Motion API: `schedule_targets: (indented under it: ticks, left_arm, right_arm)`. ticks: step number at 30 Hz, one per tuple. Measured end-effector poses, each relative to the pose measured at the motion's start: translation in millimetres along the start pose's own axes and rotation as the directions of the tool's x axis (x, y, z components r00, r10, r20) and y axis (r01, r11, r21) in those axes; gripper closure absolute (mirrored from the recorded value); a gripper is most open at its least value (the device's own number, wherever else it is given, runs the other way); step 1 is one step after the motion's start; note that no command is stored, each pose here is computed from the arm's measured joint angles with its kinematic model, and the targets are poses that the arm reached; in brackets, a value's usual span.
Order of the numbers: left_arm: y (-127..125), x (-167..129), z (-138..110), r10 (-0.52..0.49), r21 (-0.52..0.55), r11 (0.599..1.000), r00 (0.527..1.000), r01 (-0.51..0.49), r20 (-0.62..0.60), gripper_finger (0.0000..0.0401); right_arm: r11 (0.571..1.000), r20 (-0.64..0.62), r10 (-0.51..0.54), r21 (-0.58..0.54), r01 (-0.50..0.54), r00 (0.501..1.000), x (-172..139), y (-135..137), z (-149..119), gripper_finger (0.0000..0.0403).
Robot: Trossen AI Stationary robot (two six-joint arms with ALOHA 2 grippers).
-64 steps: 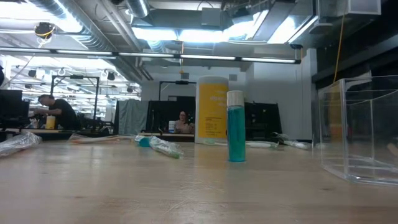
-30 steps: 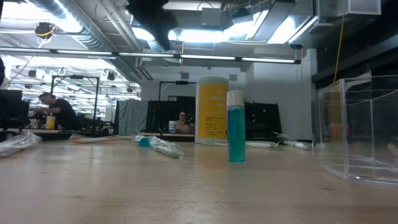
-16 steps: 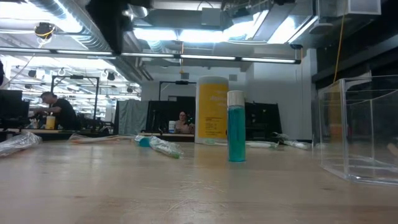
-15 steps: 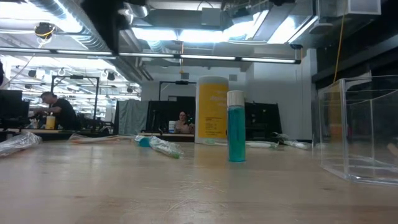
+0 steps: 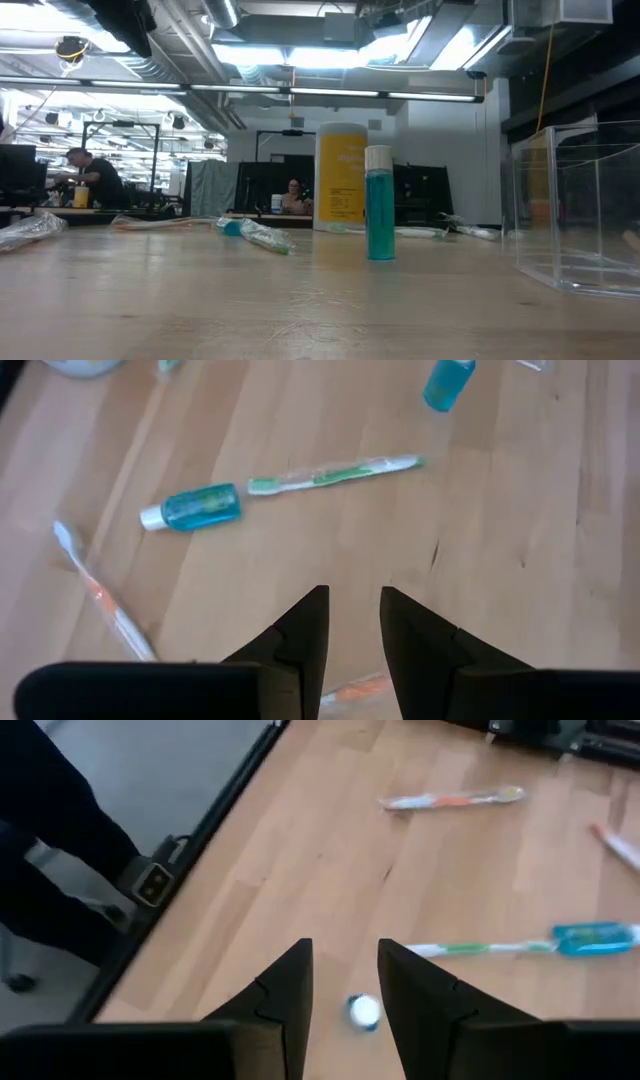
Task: Pick & Place toothbrushing station
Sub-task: Put the bottom blue mouthwash bottle into the transparent organizer
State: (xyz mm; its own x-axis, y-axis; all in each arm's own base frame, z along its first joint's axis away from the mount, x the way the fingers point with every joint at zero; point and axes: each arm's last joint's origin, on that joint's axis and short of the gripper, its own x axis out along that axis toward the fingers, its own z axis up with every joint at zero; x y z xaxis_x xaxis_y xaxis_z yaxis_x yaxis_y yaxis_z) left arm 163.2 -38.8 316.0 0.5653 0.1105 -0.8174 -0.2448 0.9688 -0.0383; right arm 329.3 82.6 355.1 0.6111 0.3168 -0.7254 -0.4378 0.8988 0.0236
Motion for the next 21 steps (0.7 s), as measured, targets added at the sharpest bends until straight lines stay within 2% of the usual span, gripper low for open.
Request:
schedule_targets:
  ticks: [5,12,16,21]
  left_arm:
    - [-2.8,-8.2,-6.7,0.016,0.043,0.999,0.999,-0.018,0.045,0.0311]
    - [-1.0,-20.3,-12.2,0.01,0.078,0.997,0.995,-0.018,0.103,0.0311]
    - [0.8,-27.0,-16.3,-0.012,0.094,0.996,0.993,0.001,0.117,0.0311]
    - [4.7,-36.1,-26.6,-0.029,0.116,0.993,0.995,0.017,0.1,0.0311]
  right_arm:
    - [1.0,-0.159,-0.011,-0.017,0.009,0.987,16.8,-11.1,22.4,0.0284]
    - [1.0,-0.334,0.028,0.005,-0.028,0.942,37.8,-20.8,39.8,0.0284]
    - [0.997,-0.397,0.044,0.076,-0.015,0.917,59.3,-24.7,40.4,0.0284]
    - [0.99,-0.493,0.073,0.14,-0.003,0.867,85.9,-27.6,29.0,0.0284]
